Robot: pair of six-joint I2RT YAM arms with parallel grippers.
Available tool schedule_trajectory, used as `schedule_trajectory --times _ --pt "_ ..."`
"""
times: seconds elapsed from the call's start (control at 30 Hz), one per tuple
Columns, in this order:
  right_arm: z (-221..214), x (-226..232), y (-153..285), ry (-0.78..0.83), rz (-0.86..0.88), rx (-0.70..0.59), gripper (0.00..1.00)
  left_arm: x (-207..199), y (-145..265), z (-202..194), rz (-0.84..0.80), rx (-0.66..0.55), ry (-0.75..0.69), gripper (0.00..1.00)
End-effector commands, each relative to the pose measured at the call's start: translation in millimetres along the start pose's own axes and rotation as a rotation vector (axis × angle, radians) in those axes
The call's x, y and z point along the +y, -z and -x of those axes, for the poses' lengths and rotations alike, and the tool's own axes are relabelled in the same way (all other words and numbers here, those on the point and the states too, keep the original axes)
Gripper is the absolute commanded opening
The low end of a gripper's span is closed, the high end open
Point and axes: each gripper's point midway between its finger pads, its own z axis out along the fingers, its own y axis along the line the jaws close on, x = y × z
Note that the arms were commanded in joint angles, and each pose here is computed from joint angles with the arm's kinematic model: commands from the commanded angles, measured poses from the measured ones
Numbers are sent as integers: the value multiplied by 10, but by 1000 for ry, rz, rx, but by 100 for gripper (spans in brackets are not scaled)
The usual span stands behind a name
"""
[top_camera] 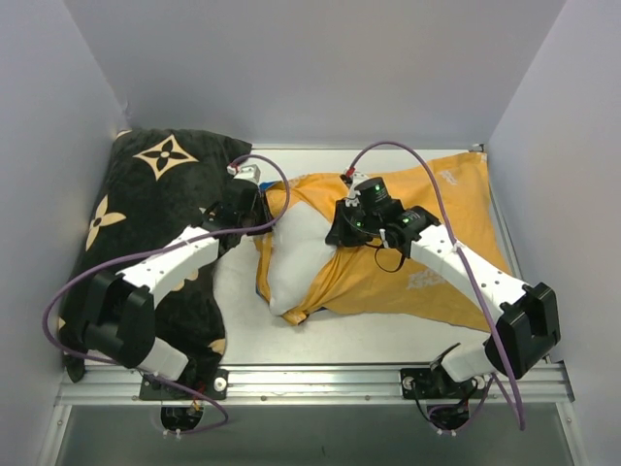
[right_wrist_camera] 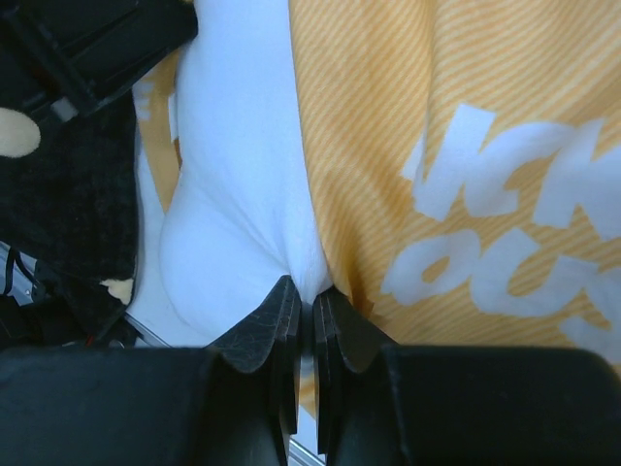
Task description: Remove the pillowcase from the pillow
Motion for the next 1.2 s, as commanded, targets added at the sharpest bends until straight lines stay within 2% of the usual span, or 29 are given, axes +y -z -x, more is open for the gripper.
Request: schedule_trajectory --times 0.0,0.07,0.2,0.3,0.43,0.63,0.7,0.77,0.8,0.87,0.9,1.0,1.1,1.17 --pt "-60 56 213 20 13 -15 0 332 -172 181 182 -62 76 31" --pt "-81 2 297 6 7 -33 0 467 -238 221 233 -79 105 19" --pt "-85 -182 445 -58 -17 -73 0 658 -396 224 292 -94 162 8" --pt "-58 -350 575 -113 -26 -109 0 817 -521 212 320 -92 207 7" --pt "-49 -364 672 -127 4 -124 0 827 -761 110 306 -45 205 4" --pt "-137 -102 542 -18 45 -54 0 697 -1014 -136 215 4 231 4" --pt "-173 -99 503 32 0 -28 0 591 -1001 -67 167 -28 241 3" --pt "-199 -5 452 84 -29 -2 10 509 -964 -117 125 -34 251 1" --pt "-165 -49 435 115 -81 -16 28 465 -912 -84 109 -46 258 1" --pt "-114 103 469 190 -105 -27 45 413 -863 -147 76 -45 263 0" --pt "-19 35 492 220 -188 -63 57 364 -806 -102 49 -62 274 0" --pt "114 250 583 325 -229 -111 73 288 -717 -160 -10 -69 301 0" --pt "223 450 630 407 -260 -158 82 228 -653 -202 -55 -63 323 0" --pt "218 512 525 471 -294 -143 85 186 -633 -212 -78 -59 324 0"
